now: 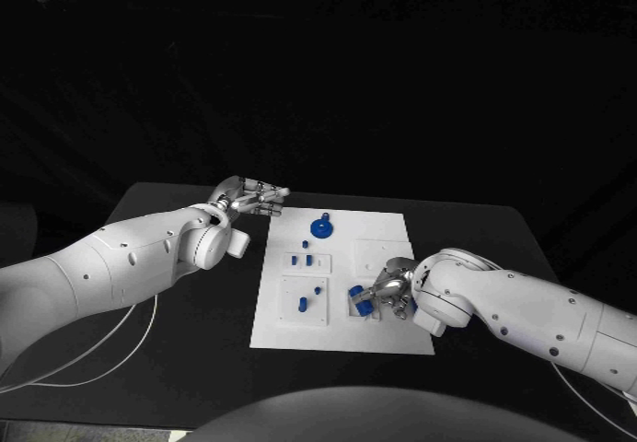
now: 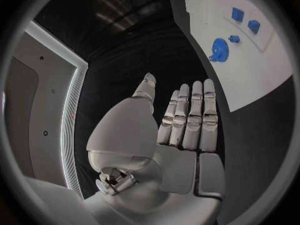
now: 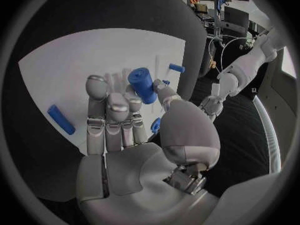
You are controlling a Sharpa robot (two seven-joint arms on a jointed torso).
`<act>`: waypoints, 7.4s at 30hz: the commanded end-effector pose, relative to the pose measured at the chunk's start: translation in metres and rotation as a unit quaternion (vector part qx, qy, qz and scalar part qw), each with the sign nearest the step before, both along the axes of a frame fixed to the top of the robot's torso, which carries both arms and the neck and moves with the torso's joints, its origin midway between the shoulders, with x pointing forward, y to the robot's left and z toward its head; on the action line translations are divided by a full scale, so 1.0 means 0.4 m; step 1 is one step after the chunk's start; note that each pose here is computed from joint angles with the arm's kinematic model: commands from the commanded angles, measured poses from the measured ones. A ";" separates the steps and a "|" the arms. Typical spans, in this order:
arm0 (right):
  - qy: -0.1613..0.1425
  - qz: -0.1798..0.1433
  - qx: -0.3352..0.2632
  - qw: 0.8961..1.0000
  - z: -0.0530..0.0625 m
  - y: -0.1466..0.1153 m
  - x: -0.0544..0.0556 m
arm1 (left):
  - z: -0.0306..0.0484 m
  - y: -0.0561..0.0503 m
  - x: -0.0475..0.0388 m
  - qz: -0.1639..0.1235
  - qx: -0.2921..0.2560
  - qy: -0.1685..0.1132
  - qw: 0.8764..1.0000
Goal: Assemble the parts on the task board
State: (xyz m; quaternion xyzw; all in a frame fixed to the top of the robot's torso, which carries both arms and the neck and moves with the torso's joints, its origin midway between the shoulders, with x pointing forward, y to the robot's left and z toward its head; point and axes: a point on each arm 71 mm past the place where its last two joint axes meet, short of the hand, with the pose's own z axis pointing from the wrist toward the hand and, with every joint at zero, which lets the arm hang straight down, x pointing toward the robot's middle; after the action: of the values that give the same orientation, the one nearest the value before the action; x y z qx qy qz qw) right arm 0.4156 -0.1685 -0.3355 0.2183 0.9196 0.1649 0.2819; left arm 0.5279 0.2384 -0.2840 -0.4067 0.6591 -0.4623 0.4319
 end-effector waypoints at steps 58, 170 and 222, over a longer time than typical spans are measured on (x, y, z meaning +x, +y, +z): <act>-0.019 0.078 0.013 0.997 0.024 0.010 -0.032 | -0.001 0.001 0.000 -0.004 -0.005 0.004 1.000; -0.034 0.095 -0.198 0.975 -0.071 -0.195 -0.009 | -0.002 0.011 -0.002 -0.005 -0.004 0.009 1.000; -0.014 0.016 -0.023 0.999 -0.012 -0.079 -0.023 | -0.005 0.006 -0.004 -0.014 -0.006 0.021 1.000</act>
State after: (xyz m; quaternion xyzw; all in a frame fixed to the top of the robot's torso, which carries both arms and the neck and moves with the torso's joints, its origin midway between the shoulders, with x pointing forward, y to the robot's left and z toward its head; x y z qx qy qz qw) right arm 0.4079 -0.2026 -0.3397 0.1987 0.9186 0.1478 0.3080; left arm 0.5266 0.2440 -0.2864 -0.4115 0.6696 -0.4561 0.4174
